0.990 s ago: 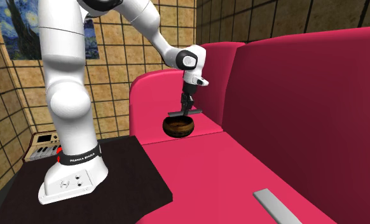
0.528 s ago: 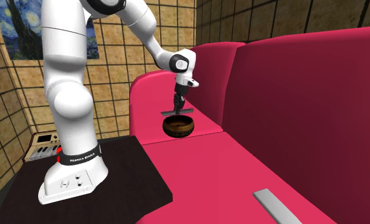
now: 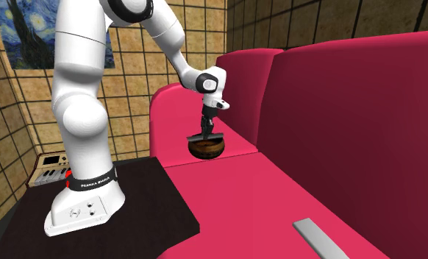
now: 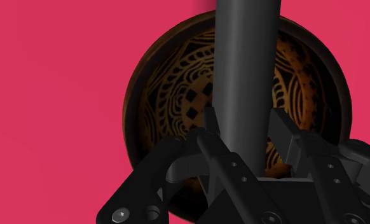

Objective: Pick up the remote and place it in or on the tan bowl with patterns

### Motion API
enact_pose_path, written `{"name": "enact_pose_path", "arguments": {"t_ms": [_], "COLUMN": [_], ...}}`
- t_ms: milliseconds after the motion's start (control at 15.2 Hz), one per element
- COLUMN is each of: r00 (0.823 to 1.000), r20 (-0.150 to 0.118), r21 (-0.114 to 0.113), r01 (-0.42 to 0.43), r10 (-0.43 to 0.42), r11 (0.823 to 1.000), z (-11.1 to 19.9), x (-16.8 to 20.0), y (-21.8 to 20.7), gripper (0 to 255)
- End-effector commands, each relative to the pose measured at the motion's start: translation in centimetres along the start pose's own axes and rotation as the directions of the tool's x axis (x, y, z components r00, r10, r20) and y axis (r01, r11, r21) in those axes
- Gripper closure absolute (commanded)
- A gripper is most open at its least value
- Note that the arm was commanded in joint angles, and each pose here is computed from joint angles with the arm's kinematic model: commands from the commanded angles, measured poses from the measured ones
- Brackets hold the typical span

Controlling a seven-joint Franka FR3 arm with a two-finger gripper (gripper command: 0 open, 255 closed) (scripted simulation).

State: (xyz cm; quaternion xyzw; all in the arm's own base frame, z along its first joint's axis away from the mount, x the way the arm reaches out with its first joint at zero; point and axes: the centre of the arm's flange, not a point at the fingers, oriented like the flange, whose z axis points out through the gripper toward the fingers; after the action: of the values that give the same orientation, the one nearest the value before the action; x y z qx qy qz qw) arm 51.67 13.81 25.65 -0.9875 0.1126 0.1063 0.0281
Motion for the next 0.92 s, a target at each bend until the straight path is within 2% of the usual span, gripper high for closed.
{"name": "enact_pose_path", "arguments": {"t_ms": [0, 462, 528, 858], "r00": [1.0, 1.0, 1.0, 1.0], "r20": [-0.001, -0.001, -0.001, -0.001], "r21": [0.0, 0.0, 0.0, 0.0], "r01": [0.0, 0.0, 0.0, 0.0], "r10": [0.0, 0.0, 0.0, 0.0], "r11": [1.0, 1.0, 1.0, 1.0], "z": [0.51, 0.51, 0.49, 0.51], "x": [0.03, 0.03, 0.05, 0.03], "y": [-0.13, -0.13, -0.15, -0.13], "gripper": [255, 255, 0, 0]}}
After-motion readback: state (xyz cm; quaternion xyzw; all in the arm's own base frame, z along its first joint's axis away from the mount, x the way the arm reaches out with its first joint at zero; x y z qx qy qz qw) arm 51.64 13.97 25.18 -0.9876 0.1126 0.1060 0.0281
